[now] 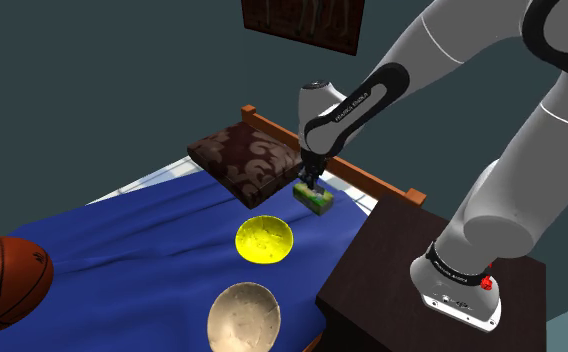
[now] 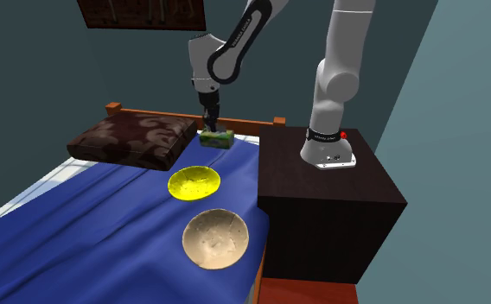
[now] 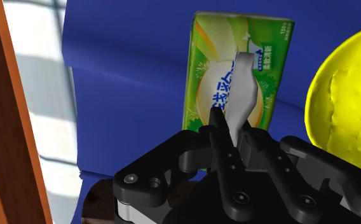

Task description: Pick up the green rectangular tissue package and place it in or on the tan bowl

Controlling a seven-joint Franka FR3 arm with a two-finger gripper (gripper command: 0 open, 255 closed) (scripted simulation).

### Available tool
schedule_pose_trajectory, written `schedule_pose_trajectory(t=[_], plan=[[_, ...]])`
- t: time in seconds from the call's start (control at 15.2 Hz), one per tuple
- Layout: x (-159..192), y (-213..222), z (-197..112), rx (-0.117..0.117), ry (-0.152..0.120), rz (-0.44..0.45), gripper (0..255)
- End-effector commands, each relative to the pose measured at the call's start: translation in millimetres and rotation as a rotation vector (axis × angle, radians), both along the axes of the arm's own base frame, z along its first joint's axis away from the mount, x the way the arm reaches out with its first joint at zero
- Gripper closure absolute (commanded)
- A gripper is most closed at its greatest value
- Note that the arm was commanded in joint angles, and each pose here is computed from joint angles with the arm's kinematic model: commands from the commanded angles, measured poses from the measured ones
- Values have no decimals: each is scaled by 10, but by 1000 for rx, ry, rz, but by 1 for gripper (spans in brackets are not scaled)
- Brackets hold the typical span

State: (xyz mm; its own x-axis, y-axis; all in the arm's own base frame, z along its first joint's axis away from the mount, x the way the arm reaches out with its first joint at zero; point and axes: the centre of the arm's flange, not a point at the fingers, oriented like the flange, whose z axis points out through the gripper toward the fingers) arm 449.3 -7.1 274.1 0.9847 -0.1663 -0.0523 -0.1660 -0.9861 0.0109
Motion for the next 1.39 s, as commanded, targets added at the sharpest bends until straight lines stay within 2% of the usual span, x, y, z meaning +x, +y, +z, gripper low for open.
schedule_pose_trajectory(t=[0.0, 0.4, 1.32], plan=[[5, -4, 120, 0, 0, 0, 255], [5, -4, 394, 0, 0, 0, 255], [-296, 1815, 518, 0, 0, 0, 255]])
